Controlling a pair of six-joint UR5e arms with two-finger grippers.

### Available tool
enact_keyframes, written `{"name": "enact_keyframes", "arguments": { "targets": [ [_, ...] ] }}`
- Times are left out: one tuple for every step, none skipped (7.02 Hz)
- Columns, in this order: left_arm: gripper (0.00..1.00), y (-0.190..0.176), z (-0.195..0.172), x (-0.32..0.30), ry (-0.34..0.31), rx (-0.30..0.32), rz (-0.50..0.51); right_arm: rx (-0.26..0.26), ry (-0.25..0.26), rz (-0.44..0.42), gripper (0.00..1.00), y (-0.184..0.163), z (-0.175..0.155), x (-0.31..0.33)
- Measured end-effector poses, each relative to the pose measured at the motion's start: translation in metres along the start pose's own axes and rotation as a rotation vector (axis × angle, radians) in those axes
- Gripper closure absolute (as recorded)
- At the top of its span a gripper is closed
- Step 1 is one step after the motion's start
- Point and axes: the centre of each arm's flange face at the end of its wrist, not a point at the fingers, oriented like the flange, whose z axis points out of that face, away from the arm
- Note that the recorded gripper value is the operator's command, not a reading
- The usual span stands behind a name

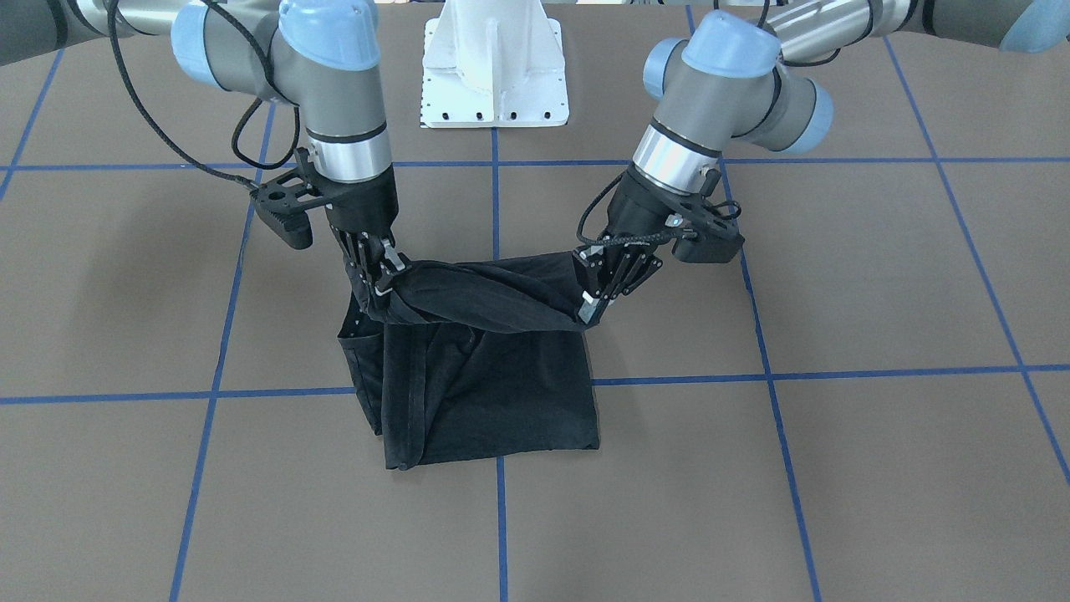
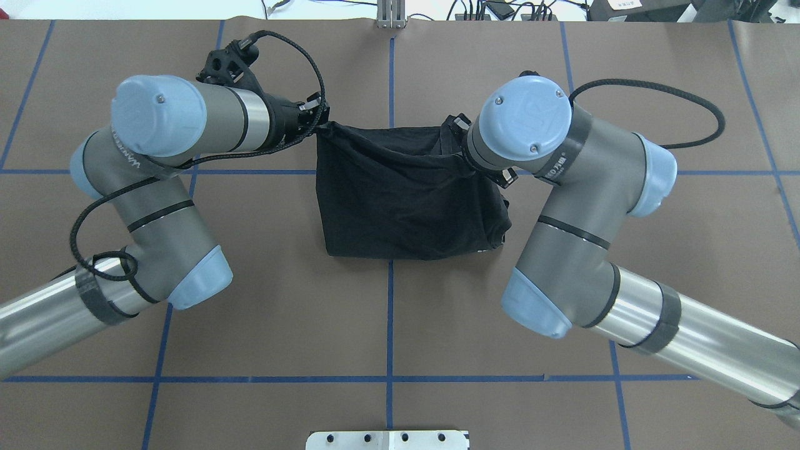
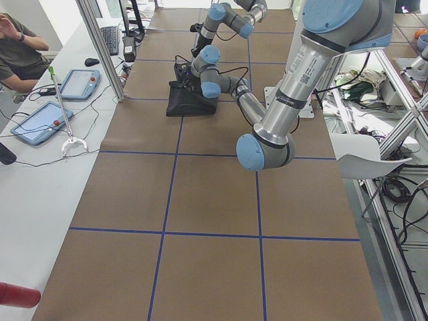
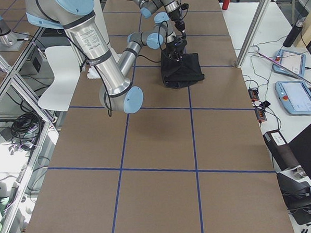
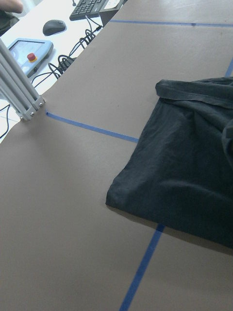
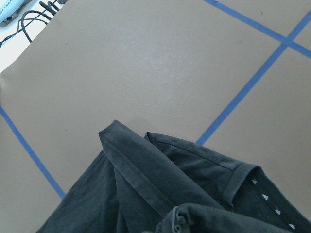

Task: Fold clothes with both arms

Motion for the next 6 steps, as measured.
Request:
{"name": "enact_keyframes", "arguments": {
  "targets": [
    [0.03,-0.025,0.032,-0.002,-0.007,0.031,0.008,-0.005,0.004,-0.024,0.01,-0.021,0.029,-0.029],
    [0.0,-0.051,0.056,-0.007,-0.009,0.06,0.018,-0.009,0.003,-0.066,0.0,-0.042,0.061,-0.06],
    [0.0,-0.073,0.067,-0.011,-0.008,0.085,0.036,-0.004,-0.006,-0.11,0.0,-0.061,0.082,-0.087],
    [0.0,-0.087,0.069,-0.012,-0.006,0.101,0.052,-0.005,-0.015,-0.14,0.0,-0.082,0.084,-0.104],
    [0.0,-0.094,0.068,-0.011,-0.004,0.108,0.058,-0.019,-0.017,-0.152,0.0,-0.107,0.08,-0.111],
    [0.0,-0.096,0.063,-0.008,0.004,0.108,0.063,-0.034,-0.013,-0.157,0.0,-0.127,0.078,-0.11]
  ]
}}
